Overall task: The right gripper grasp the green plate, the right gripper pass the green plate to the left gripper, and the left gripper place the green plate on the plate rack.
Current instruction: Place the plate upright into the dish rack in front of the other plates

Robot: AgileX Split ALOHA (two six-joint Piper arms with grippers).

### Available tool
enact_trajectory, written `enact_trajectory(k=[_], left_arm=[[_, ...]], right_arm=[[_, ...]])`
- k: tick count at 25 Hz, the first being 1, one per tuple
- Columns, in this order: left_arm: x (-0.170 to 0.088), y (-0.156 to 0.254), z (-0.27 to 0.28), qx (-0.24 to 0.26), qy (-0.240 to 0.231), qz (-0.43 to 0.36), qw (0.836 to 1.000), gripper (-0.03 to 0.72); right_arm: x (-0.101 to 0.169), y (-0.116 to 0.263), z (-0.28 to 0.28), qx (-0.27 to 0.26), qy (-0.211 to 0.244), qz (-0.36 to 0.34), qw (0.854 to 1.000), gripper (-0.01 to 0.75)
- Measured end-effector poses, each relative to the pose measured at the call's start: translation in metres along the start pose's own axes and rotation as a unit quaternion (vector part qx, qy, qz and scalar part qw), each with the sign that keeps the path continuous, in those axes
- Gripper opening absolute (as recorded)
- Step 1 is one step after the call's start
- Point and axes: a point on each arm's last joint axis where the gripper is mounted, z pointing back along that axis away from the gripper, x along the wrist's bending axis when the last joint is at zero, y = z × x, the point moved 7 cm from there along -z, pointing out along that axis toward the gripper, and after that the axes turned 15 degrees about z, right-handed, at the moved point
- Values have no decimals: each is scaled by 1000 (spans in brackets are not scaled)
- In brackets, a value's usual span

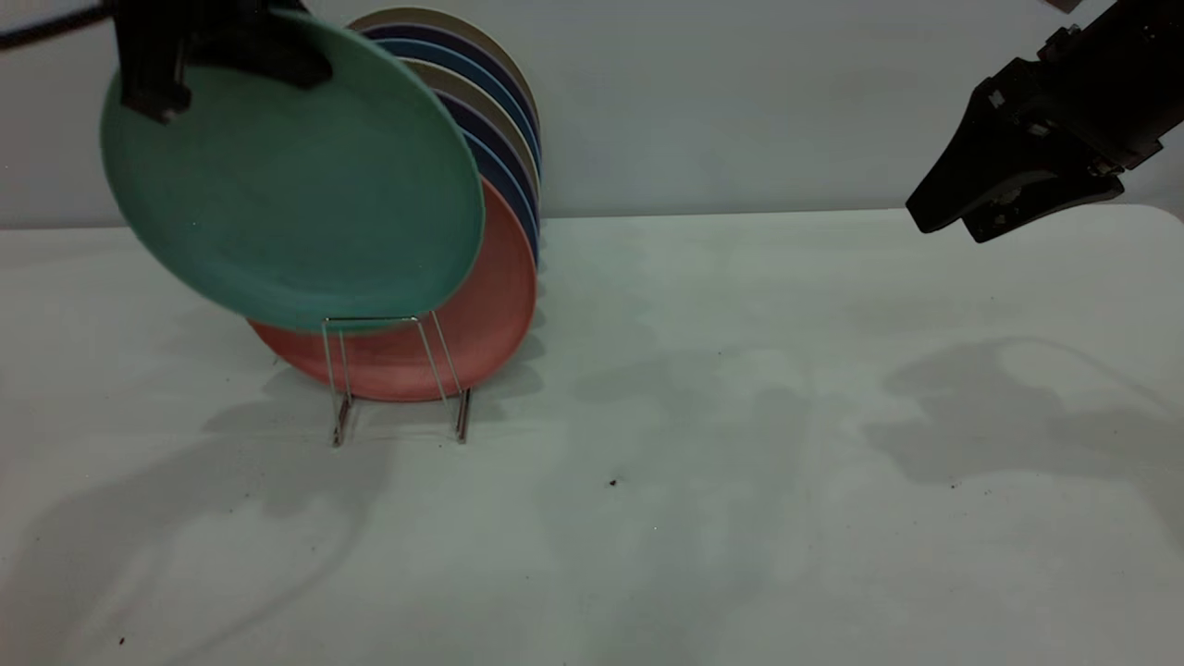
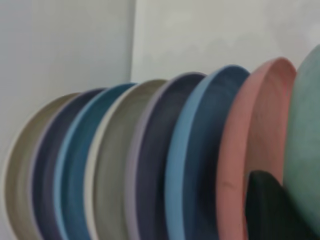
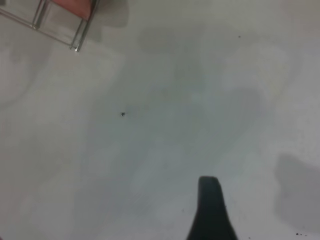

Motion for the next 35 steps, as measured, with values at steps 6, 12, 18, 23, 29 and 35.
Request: enact_trajectory(k=[6,12,18,23,29,35], left_arm=[[-5,10,-14,8,17,10,1000,103],[-10,20,-30,13,32,27,999,103],[-10,22,-41,2,30,68,997,122],[-15,19,-41,-5,47,71,996,293],[-20,15,-39,-14,63,71,995,418],[-24,-12,-7,-48,80,47,995,426]], right_arm=[[0,0,0,0,0,0,1000,575],[0,0,0,0,0,0,1000,575],[0,0,0,0,0,0,1000,575],[0,0,0,0,0,0,1000,575],[0,0,0,0,0,0,1000,574],[0,0,0,0,0,0,1000,574]])
